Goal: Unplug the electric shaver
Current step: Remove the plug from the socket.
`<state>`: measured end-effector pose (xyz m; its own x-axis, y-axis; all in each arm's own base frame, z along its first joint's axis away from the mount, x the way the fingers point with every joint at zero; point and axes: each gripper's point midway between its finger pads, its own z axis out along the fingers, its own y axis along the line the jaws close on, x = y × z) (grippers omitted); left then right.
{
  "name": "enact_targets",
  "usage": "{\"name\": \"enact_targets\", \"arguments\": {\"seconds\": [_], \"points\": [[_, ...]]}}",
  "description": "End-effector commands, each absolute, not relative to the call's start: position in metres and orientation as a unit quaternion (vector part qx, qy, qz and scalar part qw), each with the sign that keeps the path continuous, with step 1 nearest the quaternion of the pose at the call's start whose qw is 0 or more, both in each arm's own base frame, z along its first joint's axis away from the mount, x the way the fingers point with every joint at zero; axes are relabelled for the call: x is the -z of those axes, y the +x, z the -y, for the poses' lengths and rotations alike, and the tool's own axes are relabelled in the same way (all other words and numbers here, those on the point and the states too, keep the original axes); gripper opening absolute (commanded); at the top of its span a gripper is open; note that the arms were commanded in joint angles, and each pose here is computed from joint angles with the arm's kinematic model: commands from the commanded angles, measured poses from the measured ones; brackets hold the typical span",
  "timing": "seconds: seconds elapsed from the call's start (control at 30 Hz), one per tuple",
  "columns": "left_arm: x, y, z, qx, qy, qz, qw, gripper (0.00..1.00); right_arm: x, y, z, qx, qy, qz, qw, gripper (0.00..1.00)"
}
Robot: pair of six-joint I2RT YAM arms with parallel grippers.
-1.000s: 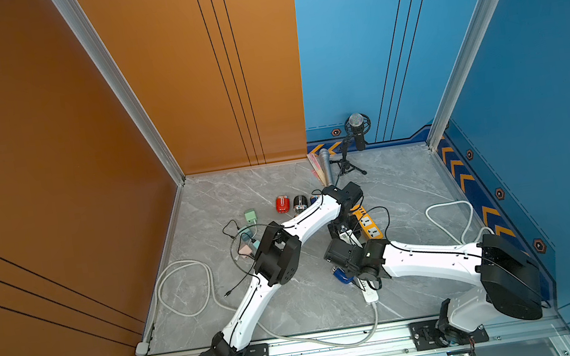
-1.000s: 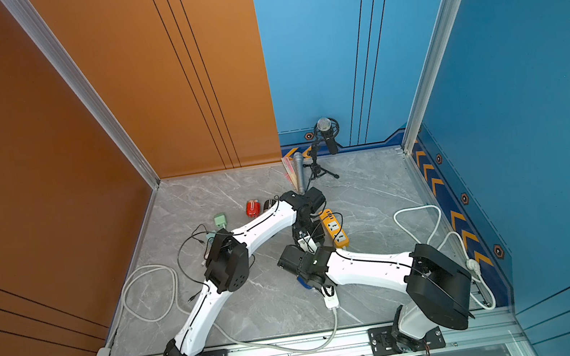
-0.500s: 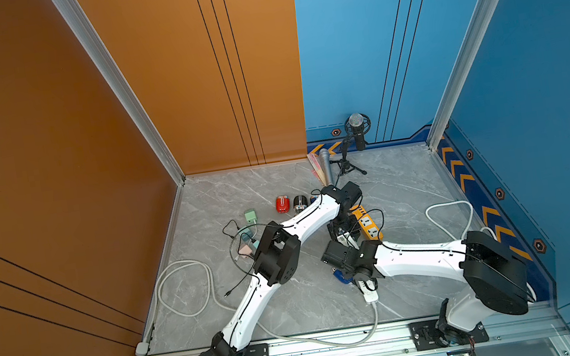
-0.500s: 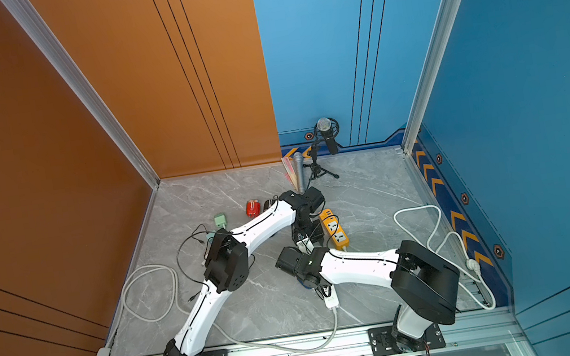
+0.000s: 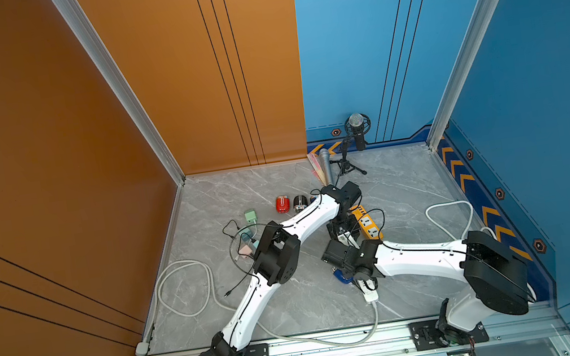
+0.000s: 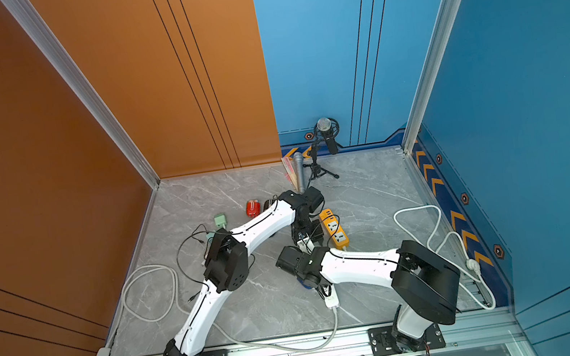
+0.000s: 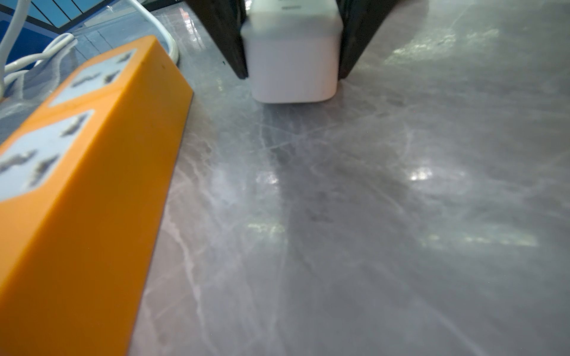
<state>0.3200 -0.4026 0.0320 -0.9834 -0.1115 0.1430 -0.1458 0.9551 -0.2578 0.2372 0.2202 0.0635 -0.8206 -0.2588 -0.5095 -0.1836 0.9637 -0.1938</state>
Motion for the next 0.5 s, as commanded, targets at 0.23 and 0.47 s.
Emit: {"name": "enact_targets", "arguments": {"seconds": [0.23,0.47], "points": [[-0.008,0.310,0.382,-0.084,0.069,0.990,0.085,0.39,-0.111,0.249,-0.227,0.034,-0.096,-0.938,0.331,0.14],[-0.008,0.308,0.385,-0.084,0.068,0.991,0.085,0.38,-0.113,0.249,-0.227,0.042,-0.102,-0.935,0.336,0.14]]}}
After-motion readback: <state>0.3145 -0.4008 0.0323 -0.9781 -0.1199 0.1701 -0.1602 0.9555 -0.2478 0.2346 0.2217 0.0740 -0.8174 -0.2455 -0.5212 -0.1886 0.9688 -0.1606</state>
